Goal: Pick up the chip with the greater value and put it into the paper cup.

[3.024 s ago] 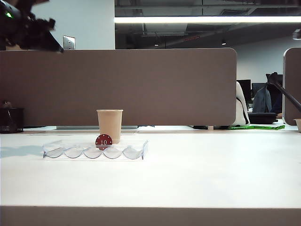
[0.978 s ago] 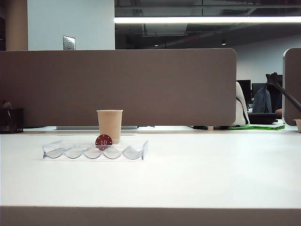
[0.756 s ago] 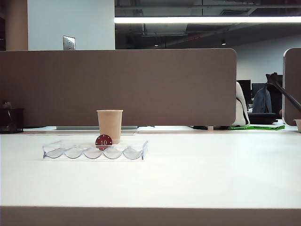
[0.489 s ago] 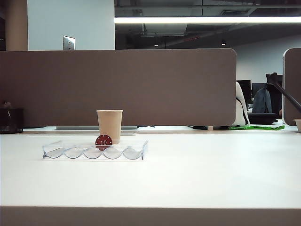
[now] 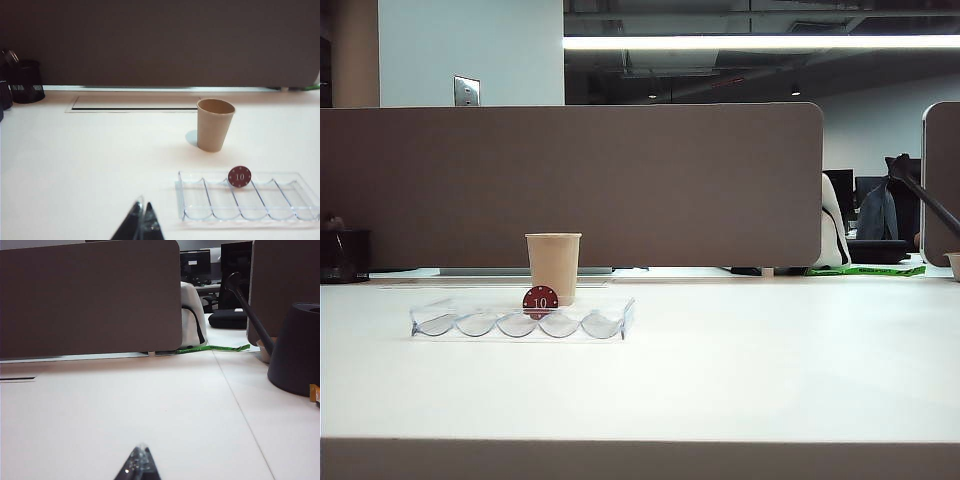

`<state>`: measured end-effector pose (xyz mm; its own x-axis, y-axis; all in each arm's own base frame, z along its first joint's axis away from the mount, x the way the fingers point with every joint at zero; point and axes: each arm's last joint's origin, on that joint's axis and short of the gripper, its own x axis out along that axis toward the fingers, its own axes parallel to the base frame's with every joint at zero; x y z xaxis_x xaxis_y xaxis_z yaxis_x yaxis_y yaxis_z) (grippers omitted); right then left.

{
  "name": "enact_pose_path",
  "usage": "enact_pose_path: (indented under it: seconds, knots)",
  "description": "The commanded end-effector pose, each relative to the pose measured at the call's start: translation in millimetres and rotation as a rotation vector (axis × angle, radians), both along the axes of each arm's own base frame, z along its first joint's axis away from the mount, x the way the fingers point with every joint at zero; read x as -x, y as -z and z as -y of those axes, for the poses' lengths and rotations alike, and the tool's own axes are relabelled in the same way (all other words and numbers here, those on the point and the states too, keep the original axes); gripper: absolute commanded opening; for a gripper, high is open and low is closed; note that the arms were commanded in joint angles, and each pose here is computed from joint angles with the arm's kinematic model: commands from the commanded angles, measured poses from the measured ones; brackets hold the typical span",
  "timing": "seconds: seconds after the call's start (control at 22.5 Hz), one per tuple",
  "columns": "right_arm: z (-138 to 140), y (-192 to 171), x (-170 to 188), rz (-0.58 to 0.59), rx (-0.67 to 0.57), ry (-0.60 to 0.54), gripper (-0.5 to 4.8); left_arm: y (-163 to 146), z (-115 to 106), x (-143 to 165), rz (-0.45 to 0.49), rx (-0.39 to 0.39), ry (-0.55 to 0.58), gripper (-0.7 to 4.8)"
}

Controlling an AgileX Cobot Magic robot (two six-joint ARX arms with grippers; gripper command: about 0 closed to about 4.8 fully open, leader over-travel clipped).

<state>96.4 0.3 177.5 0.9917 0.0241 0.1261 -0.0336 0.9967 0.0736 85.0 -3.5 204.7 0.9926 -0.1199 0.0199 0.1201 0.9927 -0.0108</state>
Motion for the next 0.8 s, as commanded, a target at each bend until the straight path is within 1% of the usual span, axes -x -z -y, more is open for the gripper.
enact_pose_path:
  seconds: [0.04, 0.13, 0.22, 0.31, 0.58, 0.8]
  knots:
    - [0, -2, 0, 0.022, 0.0, 0.0, -0.05, -4, 0, -1, 0.063, 0.006, 0.001, -0.06]
    - [0, -2, 0, 0.022, 0.0, 0.0, -0.05, -4, 0, -1, 0.063, 0.007, 0.0, -0.05]
    - [-1, -2, 0, 0.027, 0.007, -0.045, -0.05, -2, 0, -1, 0.054, 0.029, 0.003, -0.05]
    - [-2, -4, 1, 0.051, 0.013, -0.074, -0.06, 4, 0, -3, 0.039, 0.029, 0.0, -0.05]
    - [-2, -6, 1, 0.07, 0.04, -0.074, -0.06, 7, 0, -4, 0.044, 0.029, -0.001, -0.05]
    - [-4, -5, 1, 0.063, 0.05, -0.124, -0.06, 14, 0, -7, 0.056, 0.048, 0.001, -0.05]
